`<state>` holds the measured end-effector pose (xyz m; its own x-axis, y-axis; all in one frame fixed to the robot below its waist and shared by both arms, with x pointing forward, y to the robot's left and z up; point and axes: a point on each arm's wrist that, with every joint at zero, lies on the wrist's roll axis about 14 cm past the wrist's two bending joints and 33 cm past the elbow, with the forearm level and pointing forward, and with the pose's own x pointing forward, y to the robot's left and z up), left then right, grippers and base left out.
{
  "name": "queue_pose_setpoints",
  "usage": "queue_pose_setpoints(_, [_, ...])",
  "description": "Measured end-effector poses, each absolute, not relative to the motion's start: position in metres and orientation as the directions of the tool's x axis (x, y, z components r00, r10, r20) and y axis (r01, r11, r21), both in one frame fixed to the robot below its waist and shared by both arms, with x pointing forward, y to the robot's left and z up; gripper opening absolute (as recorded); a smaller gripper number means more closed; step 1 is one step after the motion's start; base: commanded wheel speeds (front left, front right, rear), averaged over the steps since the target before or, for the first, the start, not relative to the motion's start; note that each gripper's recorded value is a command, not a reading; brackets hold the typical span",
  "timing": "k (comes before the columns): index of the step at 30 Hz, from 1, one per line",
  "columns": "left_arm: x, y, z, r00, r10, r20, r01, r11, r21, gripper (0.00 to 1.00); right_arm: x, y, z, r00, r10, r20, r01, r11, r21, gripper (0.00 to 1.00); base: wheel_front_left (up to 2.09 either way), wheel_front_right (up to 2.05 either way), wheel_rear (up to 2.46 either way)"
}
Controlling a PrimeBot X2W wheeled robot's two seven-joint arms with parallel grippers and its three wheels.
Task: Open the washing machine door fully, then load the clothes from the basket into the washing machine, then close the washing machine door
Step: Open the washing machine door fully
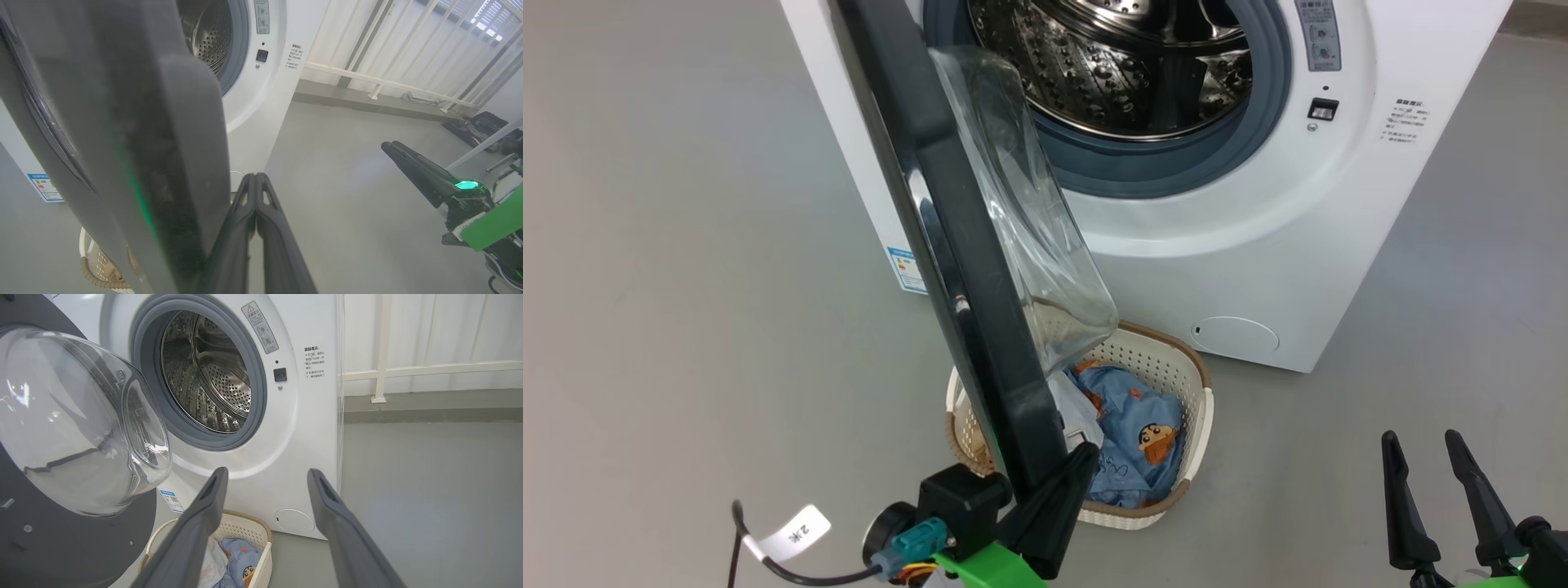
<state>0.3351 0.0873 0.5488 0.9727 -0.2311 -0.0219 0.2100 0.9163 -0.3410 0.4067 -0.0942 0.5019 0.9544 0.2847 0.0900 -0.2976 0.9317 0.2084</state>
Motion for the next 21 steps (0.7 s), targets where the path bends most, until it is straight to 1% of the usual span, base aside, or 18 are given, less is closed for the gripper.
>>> queue_pose_setpoints(21, [0.3349,0.0940,0.5476,0.982,-0.189,-0.021,0.172,0.931,-0.322,0.00,0.4062,-0.0935,0.5033,0.953,0.287,0.093,-0.300,0.931,0.207,1.00,0.00,0.00,0.00])
